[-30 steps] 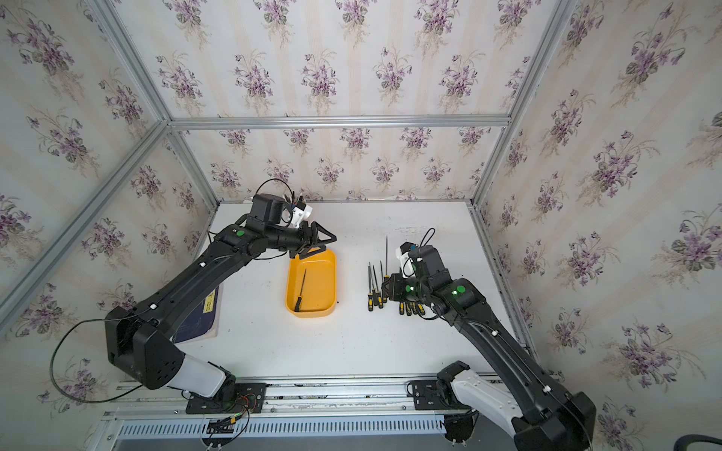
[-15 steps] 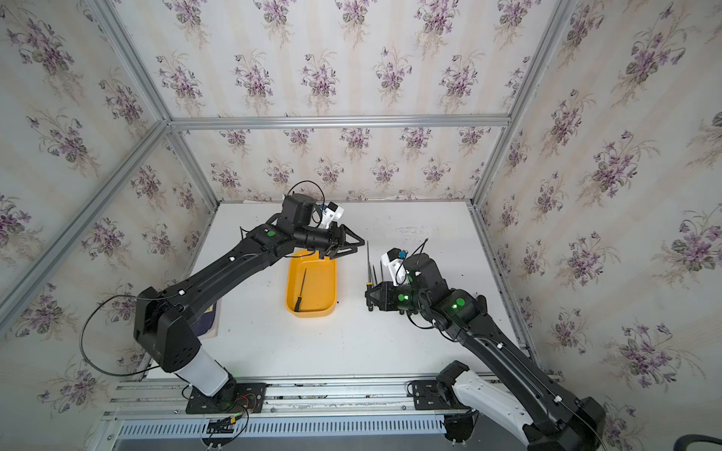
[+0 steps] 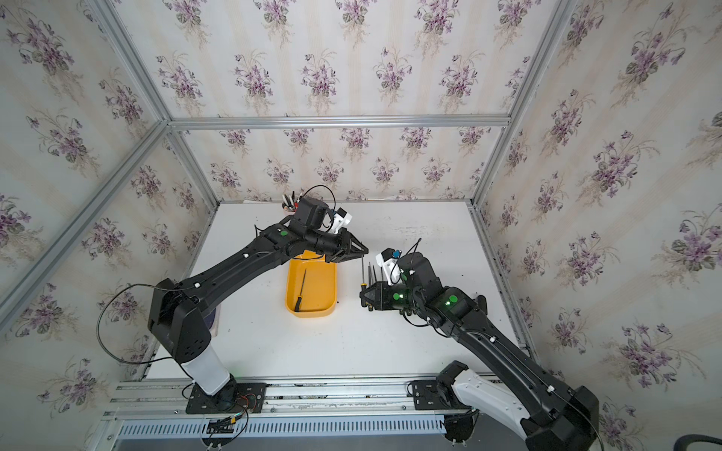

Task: Put the file tool into the storage box
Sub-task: Place the file tool in the storage box.

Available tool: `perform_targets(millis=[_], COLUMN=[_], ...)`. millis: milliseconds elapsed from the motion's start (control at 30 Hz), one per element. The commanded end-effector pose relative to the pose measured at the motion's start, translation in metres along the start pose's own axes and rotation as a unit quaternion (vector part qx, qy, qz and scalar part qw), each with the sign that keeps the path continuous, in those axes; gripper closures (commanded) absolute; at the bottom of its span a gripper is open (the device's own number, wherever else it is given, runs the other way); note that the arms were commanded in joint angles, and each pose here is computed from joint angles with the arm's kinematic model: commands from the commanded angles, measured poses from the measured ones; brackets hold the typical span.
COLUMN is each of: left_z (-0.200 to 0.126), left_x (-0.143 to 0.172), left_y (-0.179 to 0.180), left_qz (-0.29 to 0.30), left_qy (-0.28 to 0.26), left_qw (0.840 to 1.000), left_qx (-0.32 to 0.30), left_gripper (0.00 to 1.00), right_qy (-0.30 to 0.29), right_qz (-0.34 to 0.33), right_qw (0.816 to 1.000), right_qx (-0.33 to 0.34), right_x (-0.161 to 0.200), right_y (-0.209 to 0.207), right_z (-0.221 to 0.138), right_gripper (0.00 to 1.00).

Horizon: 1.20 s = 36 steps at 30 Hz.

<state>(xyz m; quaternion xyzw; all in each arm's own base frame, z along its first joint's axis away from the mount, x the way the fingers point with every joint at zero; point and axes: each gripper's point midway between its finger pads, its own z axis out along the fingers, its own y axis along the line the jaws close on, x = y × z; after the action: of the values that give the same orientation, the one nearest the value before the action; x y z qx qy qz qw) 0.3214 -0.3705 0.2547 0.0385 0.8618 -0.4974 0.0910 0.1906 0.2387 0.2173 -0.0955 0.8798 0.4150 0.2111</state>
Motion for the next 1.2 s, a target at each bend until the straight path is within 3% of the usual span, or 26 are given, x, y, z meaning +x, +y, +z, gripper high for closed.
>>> perform_targets(millis=[0,200,367,533,600,700,933,1167], left_z=[0.001,0.001,-0.002,-0.011,-0.021,-0.041,-0.101,-0.123], left_x=[0.000,0.002,0.003,0.004,0.003,-0.002,-0.024,-0.040], left_y=[0.004,0.010,0.010,0.013,0.017,0.029,0.069,0.128], left_qz=[0.013,0.021,0.034,0.048,0.053,0.055,0.057,0.047], left_qy=[0.001,0.009,0.015,0.024,0.023,0.017,-0.012,-0.008], left_qw=[1.000,0.999,0.998,0.997,0.996,0.994,0.987,0.973], left_qx=[-0.012,-0.029,-0.043,-0.060,-0.069,-0.089,-0.147,-0.228], left_gripper=[0.81,1.00,1.00,1.00,1.00,1.00,1.00,1.00], right_qy=[-0.009,-0.008,-0.007,-0.011,-0.017,-0.024,-0.024,-0.025], right_qz=[-0.004,-0.001,0.000,-0.004,-0.006,-0.009,-0.004,0.003], right_qw=[1.000,1.000,1.000,1.000,1.000,1.000,1.000,1.000], right_qx=[-0.013,-0.010,-0.009,-0.008,0.001,0.008,0.012,0.013], right_x=[-0.005,-0.004,-0.003,-0.007,-0.009,-0.011,-0.009,-0.010], right_y=[0.005,0.003,0.001,0.003,0.001,0.001,-0.002,-0.003], right_z=[0.001,0.003,0.005,0.004,0.003,-0.001,-0.002,0.000], right_gripper=[0.99,0.99,0.92,0.41,0.29,0.21,0.19,0.19])
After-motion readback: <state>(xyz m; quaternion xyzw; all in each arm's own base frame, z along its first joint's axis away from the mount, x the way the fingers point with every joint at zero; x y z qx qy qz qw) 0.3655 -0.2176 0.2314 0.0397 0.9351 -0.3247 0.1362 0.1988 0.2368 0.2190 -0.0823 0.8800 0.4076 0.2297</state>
